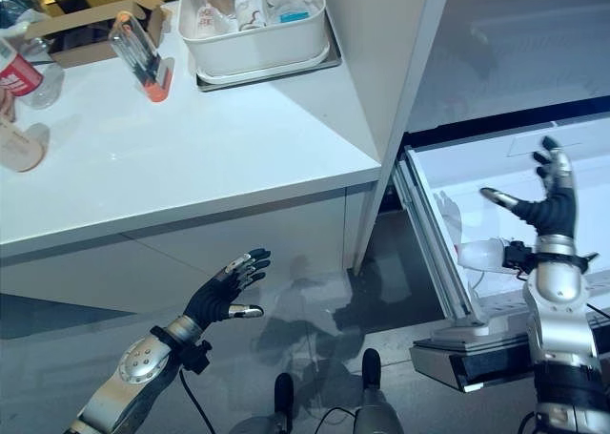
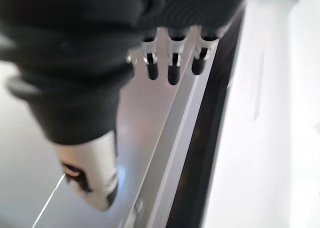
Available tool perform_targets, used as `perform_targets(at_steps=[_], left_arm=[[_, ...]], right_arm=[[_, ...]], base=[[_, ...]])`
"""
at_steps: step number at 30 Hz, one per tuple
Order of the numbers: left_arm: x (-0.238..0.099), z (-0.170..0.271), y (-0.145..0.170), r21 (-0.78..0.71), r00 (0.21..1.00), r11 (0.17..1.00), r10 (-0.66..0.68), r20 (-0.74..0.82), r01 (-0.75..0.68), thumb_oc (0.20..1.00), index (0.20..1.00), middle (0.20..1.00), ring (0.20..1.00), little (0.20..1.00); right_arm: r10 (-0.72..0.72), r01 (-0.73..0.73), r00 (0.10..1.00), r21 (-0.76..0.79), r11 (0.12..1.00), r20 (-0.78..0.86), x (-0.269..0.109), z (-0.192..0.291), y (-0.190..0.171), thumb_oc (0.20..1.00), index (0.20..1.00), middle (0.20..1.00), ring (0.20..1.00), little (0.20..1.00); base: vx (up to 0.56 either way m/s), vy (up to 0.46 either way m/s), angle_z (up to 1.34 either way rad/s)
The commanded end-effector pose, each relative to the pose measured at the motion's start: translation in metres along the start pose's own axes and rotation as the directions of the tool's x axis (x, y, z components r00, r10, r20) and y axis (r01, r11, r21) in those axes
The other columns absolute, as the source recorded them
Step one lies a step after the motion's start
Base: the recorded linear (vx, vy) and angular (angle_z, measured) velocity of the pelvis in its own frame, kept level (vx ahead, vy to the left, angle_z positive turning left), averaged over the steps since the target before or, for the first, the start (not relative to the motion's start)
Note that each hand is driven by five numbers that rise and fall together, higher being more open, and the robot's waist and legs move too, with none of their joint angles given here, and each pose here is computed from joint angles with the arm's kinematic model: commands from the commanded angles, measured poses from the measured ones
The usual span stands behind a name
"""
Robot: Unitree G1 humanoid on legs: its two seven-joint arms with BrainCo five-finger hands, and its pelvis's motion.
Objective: Take the drinks into the refrigerator
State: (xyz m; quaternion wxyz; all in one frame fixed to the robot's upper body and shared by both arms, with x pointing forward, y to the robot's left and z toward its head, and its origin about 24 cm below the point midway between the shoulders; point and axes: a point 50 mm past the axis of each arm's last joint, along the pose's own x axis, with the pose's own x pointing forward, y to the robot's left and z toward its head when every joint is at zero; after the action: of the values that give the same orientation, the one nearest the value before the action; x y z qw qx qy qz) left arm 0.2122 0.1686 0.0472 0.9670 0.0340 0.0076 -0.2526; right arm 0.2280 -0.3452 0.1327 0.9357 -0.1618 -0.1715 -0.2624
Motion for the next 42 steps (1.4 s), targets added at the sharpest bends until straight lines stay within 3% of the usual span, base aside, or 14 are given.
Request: perform_targets(at_steps=[1, 9, 15, 20, 21, 22, 23, 24, 25, 28, 29, 31, 35, 42], left_arm=[[-0.003, 0.004, 0.002, 0.029, 0.998, 0.999, 0.02, 0.065, -0.022, 1.0, 1.0, 1.0, 1.0, 1.0], [0.003, 0.001, 0.001, 0.069, 0.999, 0.997, -0.027, 0.041, 0.024, 1.0, 1.0, 1.0, 1.0, 1.0], [0.005, -0.004, -0.002, 0.062, 0.999, 0.997, -0.037, 0.023, 0.036, 1.0, 1.0, 1.0, 1.0, 1.0], [0.007, -0.003, -0.004, 0.063, 0.999, 0.997, -0.044, 0.031, 0.042, 1.0, 1.0, 1.0, 1.0, 1.0], [0.009, -0.001, -0.005, 0.061, 0.998, 0.997, -0.047, 0.043, 0.044, 1.0, 1.0, 1.0, 1.0, 1.0], [0.009, -0.001, -0.005, 0.062, 0.998, 0.997, -0.046, 0.043, 0.044, 1.0, 1.0, 1.0, 1.0, 1.0], [0.01, -0.001, -0.006, 0.061, 0.998, 0.997, -0.05, 0.044, 0.047, 1.0, 1.0, 1.0, 1.0, 1.0], [0.011, 0.0, -0.006, 0.064, 0.997, 0.997, -0.054, 0.048, 0.05, 1.0, 1.0, 1.0, 1.0, 1.0], [0.011, 0.0, -0.006, 0.065, 0.997, 0.996, -0.056, 0.048, 0.053, 1.0, 1.0, 1.0, 1.0, 1.0], [0.011, 0.001, -0.006, 0.064, 0.997, 0.997, -0.057, 0.048, 0.054, 1.0, 1.0, 1.0, 1.0, 1.0], [0.01, 0.002, -0.006, 0.063, 0.997, 0.996, -0.058, 0.048, 0.055, 1.0, 1.0, 1.0, 1.0, 1.0], [0.009, 0.001, -0.005, 0.063, 0.997, 0.997, -0.055, 0.047, 0.052, 1.0, 1.0, 1.0, 1.0, 1.0], [0.008, 0.001, -0.006, 0.075, 0.997, 0.995, -0.067, 0.039, 0.064, 1.0, 1.0, 1.0, 1.0, 1.0], [0.002, 0.0, -0.006, 0.079, 0.997, 0.994, -0.078, 0.022, 0.076, 1.0, 1.0, 1.0, 1.0, 1.0]], right_arm=[[-0.117, 0.102, 0.976, -0.089, 0.991, -0.183, -0.044, -0.04, -0.039, 1.0, 1.0, 1.0, 1.0, 1.0], [-0.356, 0.289, 0.852, -0.222, 0.931, -0.385, -0.079, -0.085, -0.086, 1.0, 1.0, 1.0, 1.0, 1.0], [-0.414, 0.342, 0.776, -0.234, 0.91, -0.477, -0.103, -0.101, -0.103, 1.0, 1.0, 1.0, 1.0, 1.0], [-0.451, 0.342, 0.658, -0.294, 0.892, -0.604, -0.14, -0.123, -0.115, 1.0, 1.0, 1.0, 1.0, 1.0], [-0.46, 0.327, 0.581, -0.325, 0.887, -0.671, -0.161, -0.135, -0.117, 0.925, 0.925, 0.925, 0.925, 0.925], [-0.459, 0.328, 0.582, -0.324, 0.888, -0.671, -0.16, -0.135, -0.118, 0.799, 0.799, 0.799, 0.799, 0.799], [-0.441, 0.292, 0.55, -0.331, 0.897, -0.709, -0.168, -0.141, -0.116, 0.583, 0.583, 0.583, 0.583, 0.583], [-0.427, 0.259, 0.526, -0.339, 0.904, -0.736, -0.173, -0.145, -0.114, 0.498, 0.498, 0.498, 0.498, 0.498], [-0.421, 0.216, 0.481, -0.361, 0.907, -0.769, -0.184, -0.15, -0.114, 0.2, 0.2, 0.2, 0.2, 0.2], [-0.354, 0.033, 0.455, -0.381, 0.924, -0.817, -0.187, -0.158, -0.103, 0.2, 0.2, 0.2, 0.2, 0.2], [-0.28, -0.112, 0.523, -0.391, 0.914, -0.805, -0.174, -0.155, -0.093, 0.2, 0.2, 0.2, 0.2, 0.2], [-0.267, -0.134, 0.539, -0.394, 0.909, -0.799, -0.171, -0.154, -0.089, 0.2, 0.2, 0.2, 0.2, 0.2], [-0.072, -0.392, 0.669, -0.433, 0.811, -0.74, -0.128, -0.143, -0.058, 0.2, 0.2, 0.2, 0.2, 0.2], [0.144, -0.542, 0.758, -0.491, 0.681, -0.636, -0.073, -0.121, -0.022, 0.2, 0.2, 0.2, 0.2, 0.2]], base=[[0.01, 0.016, -0.18], [0.01, 0.023, -0.18], [0.01, 0.019, -0.21], [0.01, 0.013, -0.17], [0.0, 0.005, -0.14], [0.0, -0.002, -0.16], [0.0, -0.006, -0.11], [0.0, -0.004, -0.06], [0.0, 0.0, 0.0], [0.0, 0.0, 0.0], [0.0, 0.0, 0.0], [0.0, 0.0, 0.0], [0.0, 0.0, 0.0], [0.0, -0.023, 0.12]])
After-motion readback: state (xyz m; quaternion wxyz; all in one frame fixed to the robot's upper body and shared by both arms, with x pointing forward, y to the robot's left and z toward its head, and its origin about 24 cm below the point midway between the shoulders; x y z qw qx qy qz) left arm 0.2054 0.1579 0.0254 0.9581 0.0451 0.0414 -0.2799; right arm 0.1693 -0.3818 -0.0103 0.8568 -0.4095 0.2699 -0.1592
